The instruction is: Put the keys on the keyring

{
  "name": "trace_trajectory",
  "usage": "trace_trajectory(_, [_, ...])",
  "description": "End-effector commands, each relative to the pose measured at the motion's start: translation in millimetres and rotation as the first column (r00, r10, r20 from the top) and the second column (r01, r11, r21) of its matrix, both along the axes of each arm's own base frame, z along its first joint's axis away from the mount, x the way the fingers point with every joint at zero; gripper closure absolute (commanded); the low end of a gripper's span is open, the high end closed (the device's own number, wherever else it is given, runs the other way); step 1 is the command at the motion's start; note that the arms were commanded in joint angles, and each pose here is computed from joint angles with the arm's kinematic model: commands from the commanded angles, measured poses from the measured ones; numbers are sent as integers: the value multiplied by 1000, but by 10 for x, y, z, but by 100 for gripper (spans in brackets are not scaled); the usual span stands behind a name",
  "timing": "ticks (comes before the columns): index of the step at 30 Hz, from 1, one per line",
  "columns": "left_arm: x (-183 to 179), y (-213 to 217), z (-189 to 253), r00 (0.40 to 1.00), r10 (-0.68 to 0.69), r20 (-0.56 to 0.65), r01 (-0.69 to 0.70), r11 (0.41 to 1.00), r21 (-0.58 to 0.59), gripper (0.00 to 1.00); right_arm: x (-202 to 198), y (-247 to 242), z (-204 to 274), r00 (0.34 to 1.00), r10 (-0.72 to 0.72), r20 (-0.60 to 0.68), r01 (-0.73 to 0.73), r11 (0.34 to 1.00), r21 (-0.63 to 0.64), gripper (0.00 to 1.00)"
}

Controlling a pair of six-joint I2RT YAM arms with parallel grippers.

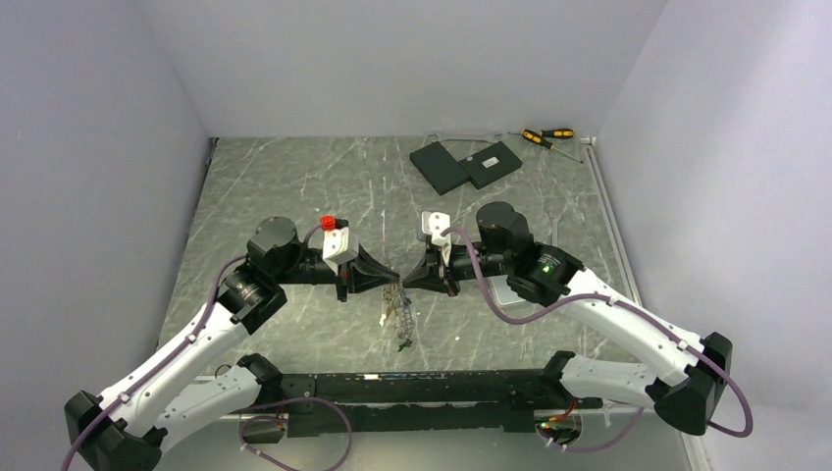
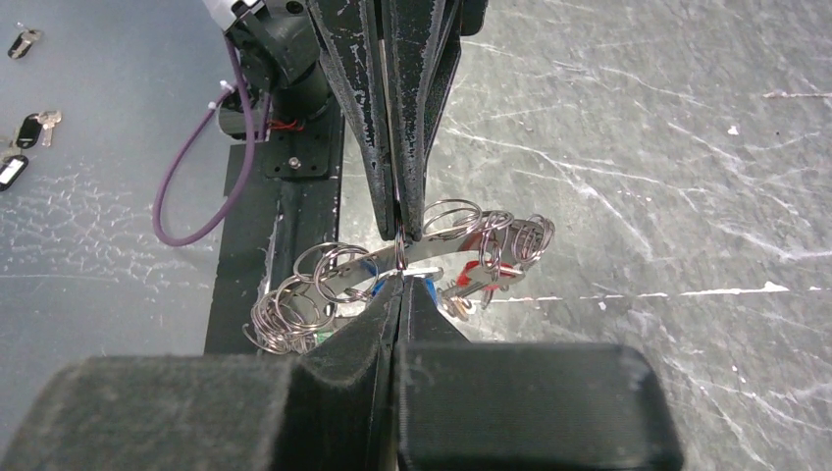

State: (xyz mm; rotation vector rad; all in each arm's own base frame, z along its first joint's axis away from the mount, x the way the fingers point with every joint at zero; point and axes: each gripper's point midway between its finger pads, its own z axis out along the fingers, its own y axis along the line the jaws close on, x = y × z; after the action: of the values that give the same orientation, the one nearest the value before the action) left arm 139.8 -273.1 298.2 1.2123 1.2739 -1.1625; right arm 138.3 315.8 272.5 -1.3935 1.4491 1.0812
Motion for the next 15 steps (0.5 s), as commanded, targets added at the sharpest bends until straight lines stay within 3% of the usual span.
trace_trajectory(1, [-16, 26, 301, 996, -1, 93, 9, 996, -87, 100, 13, 64, 255, 998, 16, 53, -20, 997, 79, 100])
trace_trajectory(15, [29, 101, 497, 998, 24, 62, -13, 985, -172, 100, 86, 139, 389, 999, -28, 37, 21, 987, 160, 100])
